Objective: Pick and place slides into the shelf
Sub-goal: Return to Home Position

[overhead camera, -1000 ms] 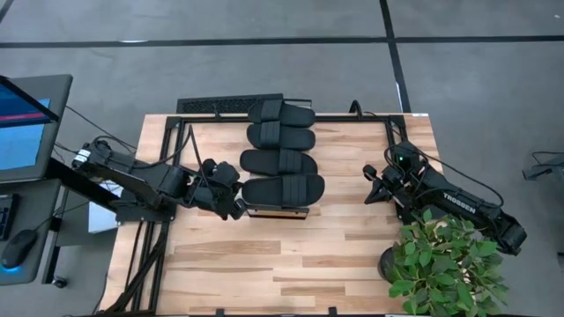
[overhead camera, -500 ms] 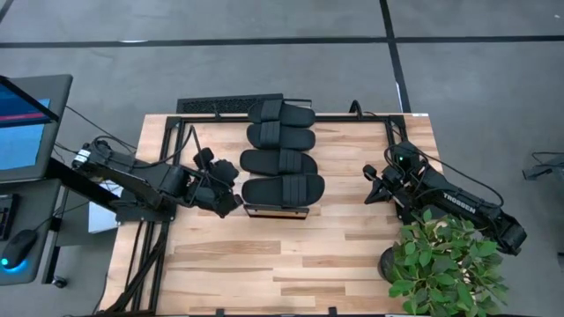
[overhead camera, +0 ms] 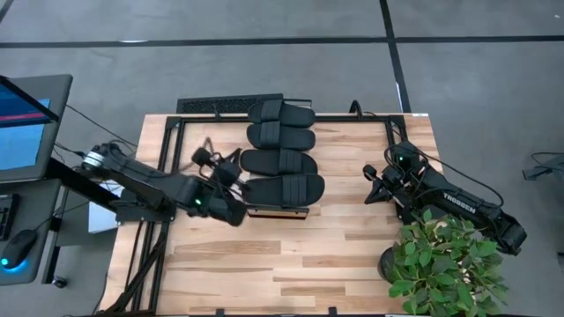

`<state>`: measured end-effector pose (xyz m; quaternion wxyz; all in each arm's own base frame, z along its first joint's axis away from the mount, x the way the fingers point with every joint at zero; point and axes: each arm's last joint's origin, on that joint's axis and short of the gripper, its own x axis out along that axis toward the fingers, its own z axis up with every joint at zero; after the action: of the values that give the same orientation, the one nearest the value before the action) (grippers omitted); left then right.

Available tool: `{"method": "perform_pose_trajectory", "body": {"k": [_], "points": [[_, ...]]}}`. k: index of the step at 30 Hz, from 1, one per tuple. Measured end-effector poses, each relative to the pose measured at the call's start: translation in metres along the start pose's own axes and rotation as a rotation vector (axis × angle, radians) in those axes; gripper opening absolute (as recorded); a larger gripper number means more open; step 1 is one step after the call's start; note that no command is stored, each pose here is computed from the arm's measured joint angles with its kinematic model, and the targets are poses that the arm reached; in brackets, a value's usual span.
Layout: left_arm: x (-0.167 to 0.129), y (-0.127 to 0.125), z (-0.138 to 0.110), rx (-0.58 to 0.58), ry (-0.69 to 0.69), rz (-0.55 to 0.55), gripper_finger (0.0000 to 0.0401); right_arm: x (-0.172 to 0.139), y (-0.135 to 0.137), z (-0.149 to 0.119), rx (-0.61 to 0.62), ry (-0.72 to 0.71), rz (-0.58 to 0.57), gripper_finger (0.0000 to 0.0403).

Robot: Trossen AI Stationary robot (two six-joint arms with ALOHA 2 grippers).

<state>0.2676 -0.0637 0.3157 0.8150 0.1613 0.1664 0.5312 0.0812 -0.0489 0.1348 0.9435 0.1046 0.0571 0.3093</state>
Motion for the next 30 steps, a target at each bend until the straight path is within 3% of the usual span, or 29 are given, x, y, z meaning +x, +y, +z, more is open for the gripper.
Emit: {"method": "perform_pose_trajectory", "body": {"k": [6,11,18,24,27,30], "points": [[0.001,-0.054,-0.009,-0.210,-0.079,0.069,0.0000,0.000,0.000,0.000,0.000,0.000,0.000,0.0000],[0.008,-0.086,0.005,-0.265,-0.077,0.082,0.0000,0.000,0.000,0.000,0.000,0.000,0.000,0.0000],[0.010,-0.072,0.066,-0.598,-0.088,0.089,0.0000,0.000,0.000,0.000,0.000,0.000,0.000,0.0000],[0.021,-0.060,0.088,-0.677,-0.087,0.126,0.0000,0.000,0.000,0.000,0.000,0.000,0.000,0.0000],[0.037,-0.055,0.093,-0.934,-0.103,0.138,0.0000,0.000,0.000,0.000,0.000,0.000,0.000,0.0000],[0.056,-0.054,0.092,-1.181,-0.095,0.036,0.0000,0.000,0.000,0.000,0.000,0.000,0.000,0.0000]]}}
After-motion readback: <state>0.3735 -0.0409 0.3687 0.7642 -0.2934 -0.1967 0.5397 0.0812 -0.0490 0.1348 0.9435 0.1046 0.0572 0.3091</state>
